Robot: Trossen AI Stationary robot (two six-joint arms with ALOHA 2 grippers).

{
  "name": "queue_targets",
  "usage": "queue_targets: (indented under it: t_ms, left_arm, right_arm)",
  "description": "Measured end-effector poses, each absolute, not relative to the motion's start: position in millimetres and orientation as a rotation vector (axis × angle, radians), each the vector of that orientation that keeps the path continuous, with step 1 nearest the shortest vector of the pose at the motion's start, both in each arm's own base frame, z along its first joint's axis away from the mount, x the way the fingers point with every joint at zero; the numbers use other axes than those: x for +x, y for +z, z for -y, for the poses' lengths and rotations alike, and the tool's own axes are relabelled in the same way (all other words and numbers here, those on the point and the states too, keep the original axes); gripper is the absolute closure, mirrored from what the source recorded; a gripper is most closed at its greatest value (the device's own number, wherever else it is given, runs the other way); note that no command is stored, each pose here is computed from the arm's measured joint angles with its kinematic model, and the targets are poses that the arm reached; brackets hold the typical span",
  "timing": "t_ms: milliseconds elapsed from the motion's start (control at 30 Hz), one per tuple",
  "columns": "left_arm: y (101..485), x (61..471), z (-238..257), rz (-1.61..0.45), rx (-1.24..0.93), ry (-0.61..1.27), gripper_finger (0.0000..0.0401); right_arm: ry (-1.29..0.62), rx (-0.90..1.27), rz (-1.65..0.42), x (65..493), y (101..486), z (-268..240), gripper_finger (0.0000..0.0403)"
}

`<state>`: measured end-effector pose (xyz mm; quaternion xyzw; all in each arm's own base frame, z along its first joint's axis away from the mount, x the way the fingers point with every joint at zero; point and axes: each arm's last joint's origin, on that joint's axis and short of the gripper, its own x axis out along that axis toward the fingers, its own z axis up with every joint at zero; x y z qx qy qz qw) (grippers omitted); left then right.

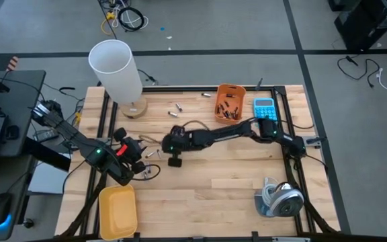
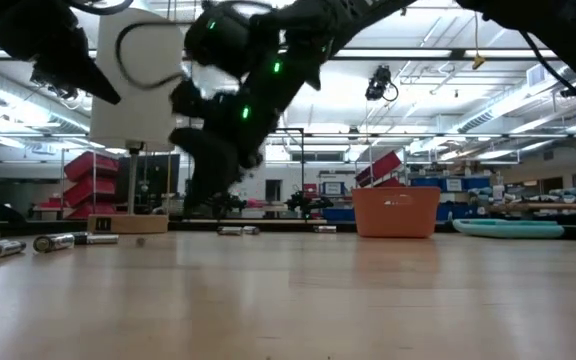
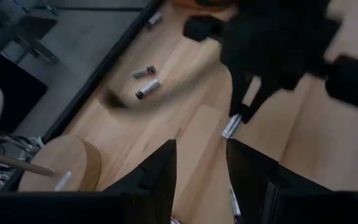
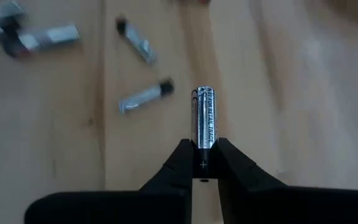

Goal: Sort batteries
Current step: Put the silver battery into the yellow bin

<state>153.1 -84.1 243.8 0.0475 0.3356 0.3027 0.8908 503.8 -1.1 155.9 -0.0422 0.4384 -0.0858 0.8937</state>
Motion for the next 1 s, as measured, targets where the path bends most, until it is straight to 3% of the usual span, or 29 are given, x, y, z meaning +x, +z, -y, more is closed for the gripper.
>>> queue_targets:
  t_ms: [233,533,667,1000]
  left_arm:
    - [248,160,88,-0.603,0.142,0.623,0.0259]
    - [252,159,107,-0.591,0.26,0.452,0.0259]
    - [252,154,113,-0.583,0.283,0.418,0.0259]
    - [255,141,127,-0.468,0.347,0.407,0.0259]
  right_arm:
    - [0.03,-0.007,-0.899,500,171,20,0.0369]
    - [0.015,-0.032,-0.874,490,199,45,0.0369]
    - [0.055,-0.082,-0.793,489,222,33,0.0369]
    - [0.155,-0.168,-0.537,466,234,-16,0.0369]
